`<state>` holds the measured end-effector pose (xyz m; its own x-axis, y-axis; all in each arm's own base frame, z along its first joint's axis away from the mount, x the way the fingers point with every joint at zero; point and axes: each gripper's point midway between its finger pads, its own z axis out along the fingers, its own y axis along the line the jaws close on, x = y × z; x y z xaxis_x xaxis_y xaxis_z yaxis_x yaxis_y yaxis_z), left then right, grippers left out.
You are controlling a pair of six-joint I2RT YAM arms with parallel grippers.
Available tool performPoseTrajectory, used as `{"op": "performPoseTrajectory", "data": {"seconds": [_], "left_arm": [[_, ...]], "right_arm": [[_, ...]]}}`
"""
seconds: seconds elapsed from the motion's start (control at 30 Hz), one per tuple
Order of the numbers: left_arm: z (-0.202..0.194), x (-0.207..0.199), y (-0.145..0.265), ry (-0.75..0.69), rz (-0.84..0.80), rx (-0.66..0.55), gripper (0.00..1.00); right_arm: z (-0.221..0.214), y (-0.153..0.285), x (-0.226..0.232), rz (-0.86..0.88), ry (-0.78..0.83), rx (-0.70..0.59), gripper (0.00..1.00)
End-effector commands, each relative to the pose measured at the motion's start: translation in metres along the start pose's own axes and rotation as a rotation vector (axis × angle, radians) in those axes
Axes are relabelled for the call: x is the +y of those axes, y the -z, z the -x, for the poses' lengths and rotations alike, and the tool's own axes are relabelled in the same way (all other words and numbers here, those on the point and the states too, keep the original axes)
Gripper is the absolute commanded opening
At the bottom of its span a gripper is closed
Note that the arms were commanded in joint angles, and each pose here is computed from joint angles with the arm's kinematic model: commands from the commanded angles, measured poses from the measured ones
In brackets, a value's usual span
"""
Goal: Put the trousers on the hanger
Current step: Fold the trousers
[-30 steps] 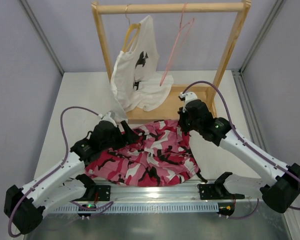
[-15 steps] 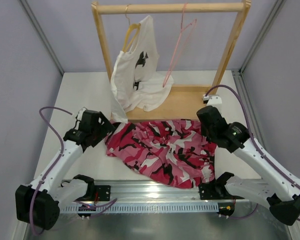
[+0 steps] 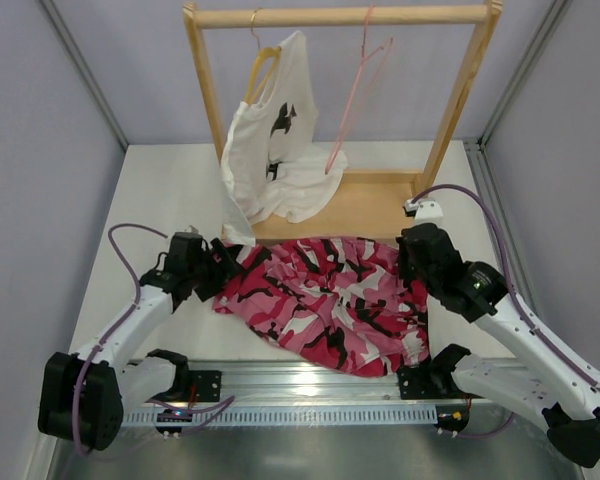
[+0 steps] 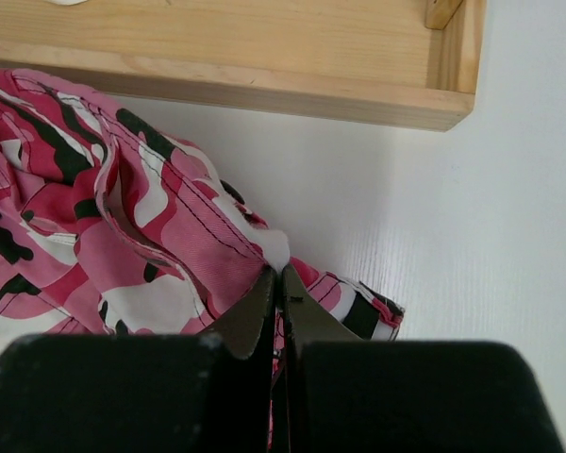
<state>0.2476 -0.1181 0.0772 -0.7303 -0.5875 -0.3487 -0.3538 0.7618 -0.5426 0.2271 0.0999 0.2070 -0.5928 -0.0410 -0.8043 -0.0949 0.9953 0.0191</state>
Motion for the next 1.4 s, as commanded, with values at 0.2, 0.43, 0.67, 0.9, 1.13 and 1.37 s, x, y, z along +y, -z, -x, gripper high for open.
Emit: {"op": "performPoseTrajectory", "data": {"seconds": [0.2,0.43,0.67,0.9,1.13,1.37], "left_arm": [[0.008,-0.040,0.003,-0.131,-0.182,-0.022,0.28],[0.005,-0.040,0.012,-0.200,-0.154,-0.005,0.00],[0.034,-0.040,0.027,-0.336,-0.058,-0.141,0.67],[0.033,-0.041,0.002,-0.383,-0.045,-0.119,0.77],[0.024,-0.050,-0.017,-0.390,-0.110,-0.125,0.71],[0.024,-0.060,-0.010,-0.404,-0.125,-0.099,0.00]], "right_arm": [[0.010,-0.008,0.015,0.061,-0.017,-0.049,0.04],[0.008,-0.009,0.016,0.070,-0.021,-0.051,0.04],[0.011,-0.005,0.018,0.091,-0.017,-0.065,0.04],[0.010,-0.010,0.025,0.116,-0.013,-0.055,0.04],[0.006,-0.011,0.023,0.110,-0.012,-0.055,0.04],[0.007,-0.017,0.026,0.116,-0.023,-0.069,0.04]]}}
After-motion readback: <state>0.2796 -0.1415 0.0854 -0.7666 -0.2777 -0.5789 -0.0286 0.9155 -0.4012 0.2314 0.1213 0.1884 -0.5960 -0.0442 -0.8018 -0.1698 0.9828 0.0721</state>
